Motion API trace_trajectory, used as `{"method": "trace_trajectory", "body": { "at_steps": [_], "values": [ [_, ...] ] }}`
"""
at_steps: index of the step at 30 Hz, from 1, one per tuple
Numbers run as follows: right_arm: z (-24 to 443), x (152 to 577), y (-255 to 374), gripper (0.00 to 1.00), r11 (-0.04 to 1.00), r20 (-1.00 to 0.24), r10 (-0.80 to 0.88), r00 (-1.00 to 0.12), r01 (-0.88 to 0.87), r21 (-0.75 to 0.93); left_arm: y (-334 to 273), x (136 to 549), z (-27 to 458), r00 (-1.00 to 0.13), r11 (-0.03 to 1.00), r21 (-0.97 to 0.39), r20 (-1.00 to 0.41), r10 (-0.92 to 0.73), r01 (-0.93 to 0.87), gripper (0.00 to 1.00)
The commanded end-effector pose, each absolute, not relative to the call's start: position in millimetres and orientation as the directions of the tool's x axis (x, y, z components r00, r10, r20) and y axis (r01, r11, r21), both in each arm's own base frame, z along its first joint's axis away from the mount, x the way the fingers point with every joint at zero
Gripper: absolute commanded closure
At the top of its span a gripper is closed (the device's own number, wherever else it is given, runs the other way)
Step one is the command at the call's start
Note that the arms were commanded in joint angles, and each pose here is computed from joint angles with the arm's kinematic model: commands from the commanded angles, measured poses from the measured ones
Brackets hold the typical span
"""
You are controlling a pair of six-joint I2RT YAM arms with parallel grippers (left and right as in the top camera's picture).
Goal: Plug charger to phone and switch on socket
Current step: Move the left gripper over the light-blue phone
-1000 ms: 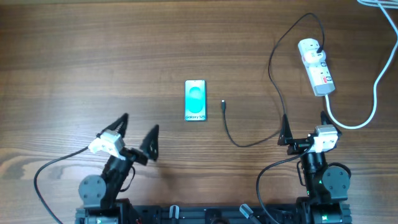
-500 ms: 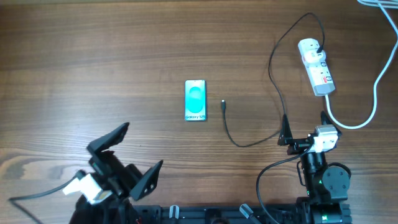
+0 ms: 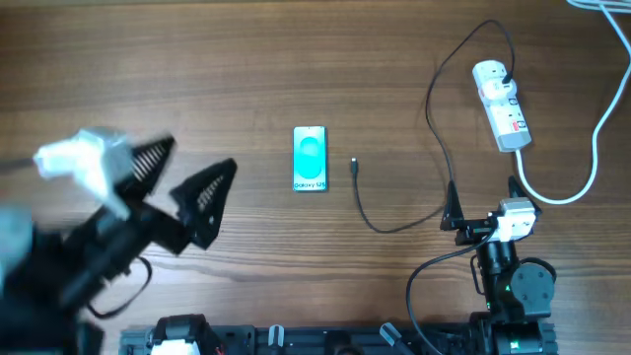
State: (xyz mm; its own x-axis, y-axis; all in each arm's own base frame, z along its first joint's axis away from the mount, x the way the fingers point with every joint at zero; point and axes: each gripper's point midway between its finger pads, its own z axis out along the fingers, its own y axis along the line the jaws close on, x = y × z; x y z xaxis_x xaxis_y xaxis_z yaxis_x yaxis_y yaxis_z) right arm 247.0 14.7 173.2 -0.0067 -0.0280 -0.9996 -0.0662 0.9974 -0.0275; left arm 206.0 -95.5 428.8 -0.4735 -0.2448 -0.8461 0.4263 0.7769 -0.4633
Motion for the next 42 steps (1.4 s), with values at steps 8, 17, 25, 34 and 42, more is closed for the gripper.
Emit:
{"method": "trace_trajectory", "body": {
  "at_steps": [8, 17, 25, 34, 42],
  "values": [
    [175.1, 246.5, 14.6, 0.0, 0.997, -1.0, -0.024, 0.002, -0.069, -0.024, -91.3, 282.7, 364.7, -0.768, 0.816, -0.568, -0.57, -0.292, 0.111, 0.0],
    [175.0, 246.6, 14.6, 0.0, 0.997, -1.0, -0.024, 0.002, -0.069, -0.024, -133.6, 299.1, 260.5, -0.934, 0.968, -0.245, -0.328, -0.142, -0.061, 0.0],
    [175.0, 246.6, 14.6, 0.0, 0.997, -1.0, -0.024, 0.002, -0.069, -0.024, -162.2, 318.5, 198.3, -0.957, 0.987, -0.069, -0.244, -0.157, -0.145, 0.0],
    [175.0, 246.6, 14.6, 0.0, 0.997, -1.0, -0.024, 0.002, -0.069, -0.024, -183.1, 326.7, 186.1, -0.962, 0.988, -0.101, -0.236, -0.134, -0.113, 0.0],
    [175.0, 246.6, 14.6, 0.0, 0.997, -1.0, -0.024, 0.002, -0.069, -0.024, -193.1, 338.8, 168.8, -0.956, 0.986, -0.137, -0.263, -0.132, -0.099, 0.0]
  ]
}}
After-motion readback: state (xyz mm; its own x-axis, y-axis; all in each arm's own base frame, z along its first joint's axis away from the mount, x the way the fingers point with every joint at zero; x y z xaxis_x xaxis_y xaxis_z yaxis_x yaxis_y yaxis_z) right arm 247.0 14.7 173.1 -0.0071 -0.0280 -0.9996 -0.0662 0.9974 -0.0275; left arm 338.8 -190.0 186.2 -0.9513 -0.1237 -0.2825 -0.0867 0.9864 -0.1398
